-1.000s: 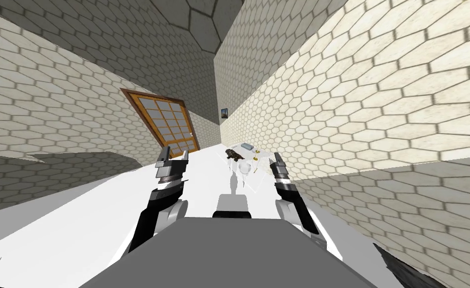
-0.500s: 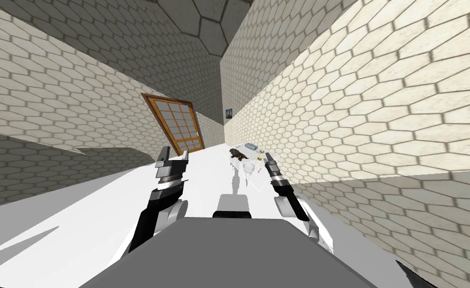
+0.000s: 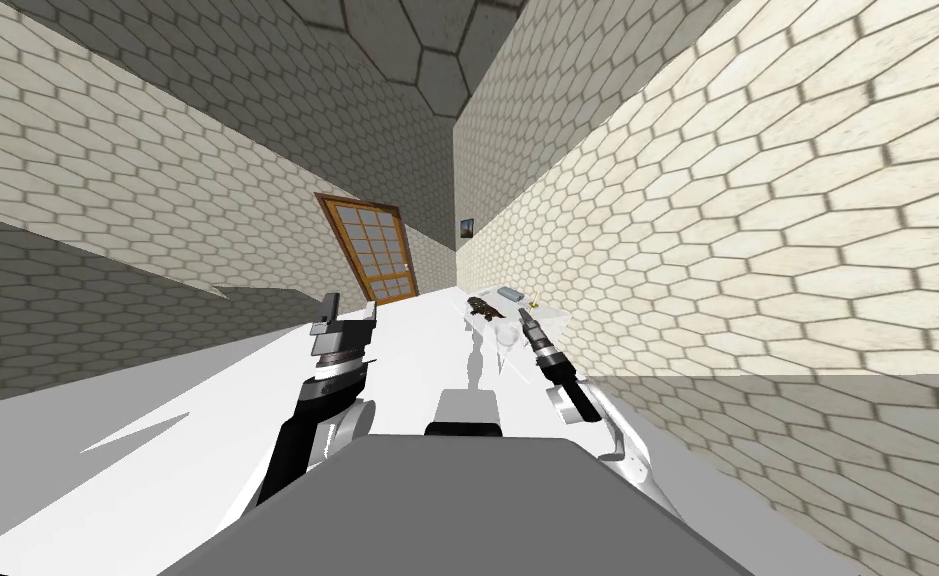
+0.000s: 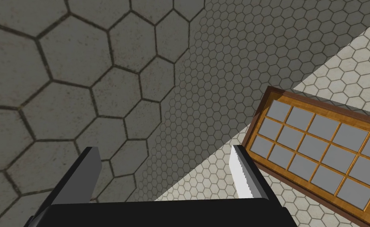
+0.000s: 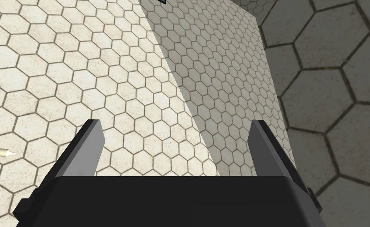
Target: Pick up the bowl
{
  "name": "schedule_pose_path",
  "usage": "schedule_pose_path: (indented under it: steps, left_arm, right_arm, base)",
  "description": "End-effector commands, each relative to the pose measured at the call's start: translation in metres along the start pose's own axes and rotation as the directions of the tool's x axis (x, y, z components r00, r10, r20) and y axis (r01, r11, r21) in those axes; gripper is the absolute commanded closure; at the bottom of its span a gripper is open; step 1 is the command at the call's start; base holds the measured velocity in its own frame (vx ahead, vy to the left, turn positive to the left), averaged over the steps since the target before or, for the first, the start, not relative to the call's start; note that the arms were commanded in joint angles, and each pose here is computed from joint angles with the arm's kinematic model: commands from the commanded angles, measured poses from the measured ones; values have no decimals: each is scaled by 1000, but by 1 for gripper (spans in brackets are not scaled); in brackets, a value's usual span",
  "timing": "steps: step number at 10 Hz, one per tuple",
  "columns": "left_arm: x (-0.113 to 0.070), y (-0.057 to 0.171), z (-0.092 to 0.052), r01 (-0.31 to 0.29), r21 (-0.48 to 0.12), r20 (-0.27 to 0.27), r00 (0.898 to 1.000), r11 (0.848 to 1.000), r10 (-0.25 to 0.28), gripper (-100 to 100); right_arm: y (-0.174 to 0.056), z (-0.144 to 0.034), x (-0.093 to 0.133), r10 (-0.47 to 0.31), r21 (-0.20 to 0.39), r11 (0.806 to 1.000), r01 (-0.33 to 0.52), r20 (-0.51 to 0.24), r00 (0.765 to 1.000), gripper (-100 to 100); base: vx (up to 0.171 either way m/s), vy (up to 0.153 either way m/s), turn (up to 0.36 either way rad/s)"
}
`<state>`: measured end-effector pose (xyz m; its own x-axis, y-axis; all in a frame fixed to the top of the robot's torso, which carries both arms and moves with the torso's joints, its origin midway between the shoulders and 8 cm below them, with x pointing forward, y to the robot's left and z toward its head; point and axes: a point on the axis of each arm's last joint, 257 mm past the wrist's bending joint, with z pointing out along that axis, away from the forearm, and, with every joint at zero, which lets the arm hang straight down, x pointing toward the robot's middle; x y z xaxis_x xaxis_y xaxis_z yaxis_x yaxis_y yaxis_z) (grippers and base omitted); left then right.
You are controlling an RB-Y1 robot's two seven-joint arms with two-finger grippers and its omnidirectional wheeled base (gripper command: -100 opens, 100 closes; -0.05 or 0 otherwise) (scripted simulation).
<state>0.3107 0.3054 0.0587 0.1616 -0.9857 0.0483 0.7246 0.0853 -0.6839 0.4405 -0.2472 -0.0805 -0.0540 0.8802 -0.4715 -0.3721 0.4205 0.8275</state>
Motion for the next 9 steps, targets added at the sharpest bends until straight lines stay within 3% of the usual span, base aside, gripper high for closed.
schedule_pose_path:
  steps: [1, 2, 4, 7, 9]
  left_arm:
    - [0, 0, 0, 0, 0, 0, 1000, 1000, 0, 0]
    - [0, 0, 0, 0, 0, 0, 1000, 1000, 0, 0]
    - [0, 0, 0, 0, 0, 0, 1000, 1000, 0, 0]
    - [0, 0, 0, 0, 0, 0, 1000, 1000, 0, 0]
    - [0, 0, 0, 0, 0, 0, 1000, 1000, 0, 0]
  right_arm:
    - [-17, 3, 10, -46, 29, 998, 47, -52, 998, -100]
    - [-17, 3, 10, -47, 29, 998, 49, -52, 998, -100]
    - [-49, 5, 24, -105, 86, 989, 116, -131, 986, -100]
    - [-67, 3, 30, -168, 111, 975, 191, -185, 968, -100]
    - [-102, -4, 40, -224, 159, 949, 272, -266, 937, -100]
  base:
    - [-18, 74, 94]
    - [-12, 54, 83]
    - [-26, 67, 171]
    - [-7, 76, 113]
    - [5, 86, 187]
